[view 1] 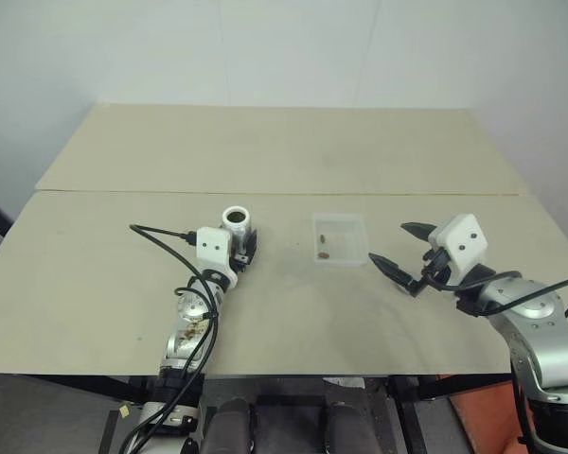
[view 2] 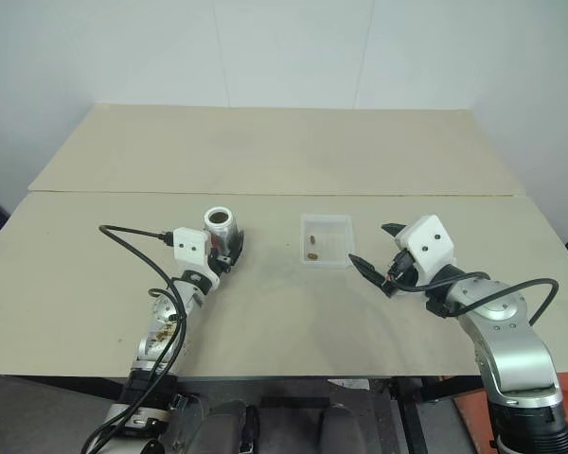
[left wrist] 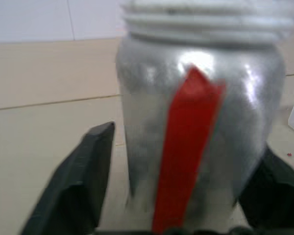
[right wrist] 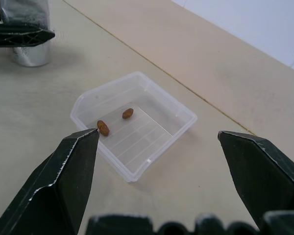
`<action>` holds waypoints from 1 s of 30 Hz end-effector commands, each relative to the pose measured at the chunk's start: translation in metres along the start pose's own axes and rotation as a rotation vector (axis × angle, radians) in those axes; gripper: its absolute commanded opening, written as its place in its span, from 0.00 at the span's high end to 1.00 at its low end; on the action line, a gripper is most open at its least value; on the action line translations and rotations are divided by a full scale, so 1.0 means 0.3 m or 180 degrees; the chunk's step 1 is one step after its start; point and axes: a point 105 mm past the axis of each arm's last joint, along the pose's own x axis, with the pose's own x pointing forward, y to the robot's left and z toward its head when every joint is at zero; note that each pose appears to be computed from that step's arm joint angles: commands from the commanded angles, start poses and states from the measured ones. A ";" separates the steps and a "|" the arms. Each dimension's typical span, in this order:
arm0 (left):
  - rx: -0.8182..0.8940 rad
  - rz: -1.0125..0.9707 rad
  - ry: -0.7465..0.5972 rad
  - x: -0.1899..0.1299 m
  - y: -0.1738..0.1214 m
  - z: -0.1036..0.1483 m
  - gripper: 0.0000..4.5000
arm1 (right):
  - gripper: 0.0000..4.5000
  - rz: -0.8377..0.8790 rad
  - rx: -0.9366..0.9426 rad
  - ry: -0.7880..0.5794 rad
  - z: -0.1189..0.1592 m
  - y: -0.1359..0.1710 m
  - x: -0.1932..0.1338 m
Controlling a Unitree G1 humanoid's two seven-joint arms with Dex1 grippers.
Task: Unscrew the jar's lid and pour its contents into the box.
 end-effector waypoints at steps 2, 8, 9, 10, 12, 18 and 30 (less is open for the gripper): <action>-0.0067 -0.0081 -0.0098 -0.011 -0.002 0.032 0.00 | 0.00 -0.0005 -0.0128 -0.0174 0.045 -0.005 -0.001; -0.0147 -0.0259 -0.0034 -0.072 -0.002 0.057 0.00 | 0.00 0.0005 -0.0161 -0.0176 0.043 -0.006 0.007; -0.0095 -0.0277 -0.0025 -0.091 0.004 0.064 0.00 | 0.00 0.0005 -0.0162 -0.0179 0.043 -0.007 0.008; -0.0053 -0.0285 -0.0014 -0.104 0.009 0.069 0.00 | 0.00 0.0005 -0.0163 -0.0181 0.042 -0.008 0.009; -0.0033 -0.0275 0.0006 -0.144 0.029 0.085 0.00 | 0.00 0.0030 -0.0166 -0.0182 0.038 -0.007 0.013; -0.0071 -0.0574 0.0232 -0.269 0.051 0.105 0.00 | 0.00 0.0064 -0.0187 -0.0190 0.037 -0.012 0.024; 0.0291 -0.1612 0.0342 -0.447 0.075 0.192 0.00 | 0.00 0.1022 -0.0339 -0.0006 0.013 -0.023 -0.165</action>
